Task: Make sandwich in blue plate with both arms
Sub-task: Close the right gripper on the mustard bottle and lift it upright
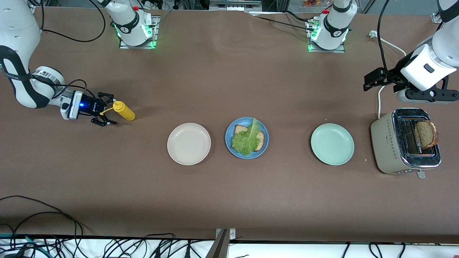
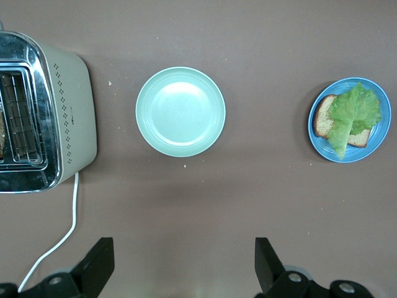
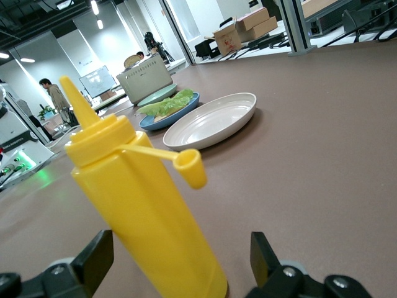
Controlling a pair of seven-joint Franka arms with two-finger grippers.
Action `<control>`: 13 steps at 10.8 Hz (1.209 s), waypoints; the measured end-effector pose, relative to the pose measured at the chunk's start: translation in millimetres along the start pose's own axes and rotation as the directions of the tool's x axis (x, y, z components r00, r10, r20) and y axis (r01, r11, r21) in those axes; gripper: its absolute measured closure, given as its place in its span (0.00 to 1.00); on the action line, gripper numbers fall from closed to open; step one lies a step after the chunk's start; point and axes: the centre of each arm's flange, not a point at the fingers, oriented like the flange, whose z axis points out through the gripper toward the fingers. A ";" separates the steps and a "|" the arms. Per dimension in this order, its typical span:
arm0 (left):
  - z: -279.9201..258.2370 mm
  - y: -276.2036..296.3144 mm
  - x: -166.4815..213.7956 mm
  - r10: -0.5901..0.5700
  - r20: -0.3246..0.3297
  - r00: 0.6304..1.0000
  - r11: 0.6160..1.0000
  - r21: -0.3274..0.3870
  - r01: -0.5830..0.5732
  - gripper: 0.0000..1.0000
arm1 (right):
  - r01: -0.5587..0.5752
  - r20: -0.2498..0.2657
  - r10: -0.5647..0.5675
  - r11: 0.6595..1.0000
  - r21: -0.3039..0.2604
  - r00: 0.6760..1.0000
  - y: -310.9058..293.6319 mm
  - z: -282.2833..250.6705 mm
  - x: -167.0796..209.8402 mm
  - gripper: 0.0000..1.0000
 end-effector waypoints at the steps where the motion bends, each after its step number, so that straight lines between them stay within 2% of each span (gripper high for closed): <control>1: 0.0 0.0 0.0 0.000 0.000 1.000 1.000 0.000 0.000 0.00 | -0.011 -0.009 0.011 1.000 0.005 1.000 -0.7 -0.4 -5.5 0.02; 6: 0.1 0.0 0.1 0.000 0.000 1.000 1.000 0.000 0.000 0.00 | -0.040 -0.033 0.041 0.999 0.006 0.999 -2.2 -5.7 -24.8 0.01; 10: 0.2 0.0 0.1 0.000 0.000 1.000 1.000 0.000 0.000 0.00 | -0.044 -0.070 0.046 0.998 0.043 0.996 -6.0 -0.7 -25.2 0.02; 13: 0.2 0.0 0.1 0.000 0.000 1.000 1.000 0.000 0.000 0.00 | 0.061 -0.082 -0.057 0.997 0.046 0.995 -6.9 2.1 -23.7 0.02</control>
